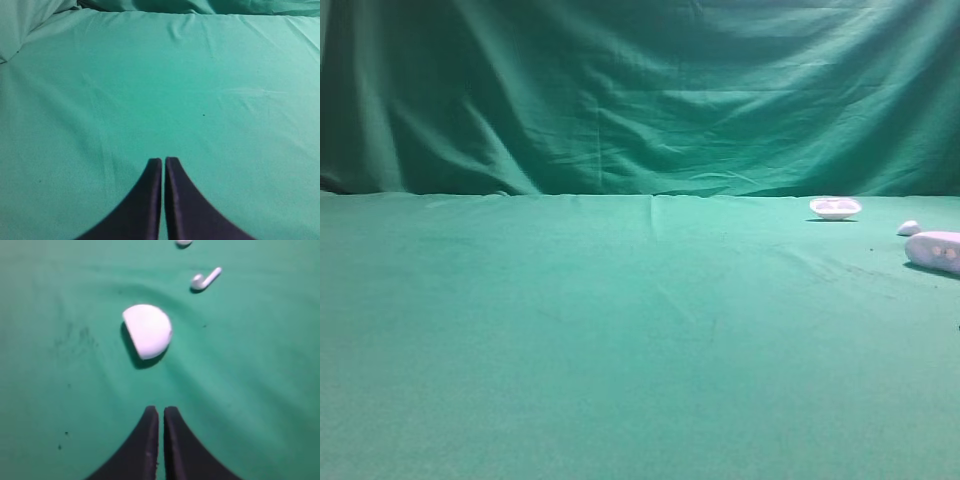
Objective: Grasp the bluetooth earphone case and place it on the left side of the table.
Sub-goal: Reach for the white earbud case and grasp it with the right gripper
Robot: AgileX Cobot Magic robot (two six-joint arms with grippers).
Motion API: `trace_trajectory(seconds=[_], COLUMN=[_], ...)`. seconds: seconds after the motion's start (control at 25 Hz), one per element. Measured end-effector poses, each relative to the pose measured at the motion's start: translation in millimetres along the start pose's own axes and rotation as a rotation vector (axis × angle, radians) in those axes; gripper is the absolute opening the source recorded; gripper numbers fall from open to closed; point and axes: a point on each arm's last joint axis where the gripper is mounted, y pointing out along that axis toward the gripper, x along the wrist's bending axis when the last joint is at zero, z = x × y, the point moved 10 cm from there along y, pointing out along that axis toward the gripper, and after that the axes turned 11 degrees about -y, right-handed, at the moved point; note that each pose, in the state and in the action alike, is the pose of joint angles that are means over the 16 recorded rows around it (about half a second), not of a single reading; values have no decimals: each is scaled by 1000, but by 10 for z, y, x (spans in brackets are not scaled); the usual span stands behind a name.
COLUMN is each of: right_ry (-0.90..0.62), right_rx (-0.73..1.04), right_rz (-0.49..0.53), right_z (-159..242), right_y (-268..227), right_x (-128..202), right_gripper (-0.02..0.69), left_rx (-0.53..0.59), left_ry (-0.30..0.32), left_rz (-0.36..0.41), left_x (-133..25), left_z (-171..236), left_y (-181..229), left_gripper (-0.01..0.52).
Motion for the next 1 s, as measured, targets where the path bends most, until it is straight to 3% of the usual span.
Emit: trace_trajectory(seconds=[0.64,0.8,1.0], right_ry=[-171,-189,-199], right_rx=[299,326,342], right_rz=[-79,-80,-80], right_z=[-275,-263,-254], right_y=[993,1166,1298], right_x=[27,9,-4], right_gripper=[501,539,490], left_rx=[0,0,0], left_ry=[0,0,0], left_rz=[0,0,0], left_x=[0,0,0], left_z=[0,0,0], left_y=[0,0,0], left_gripper=[0,0,0])
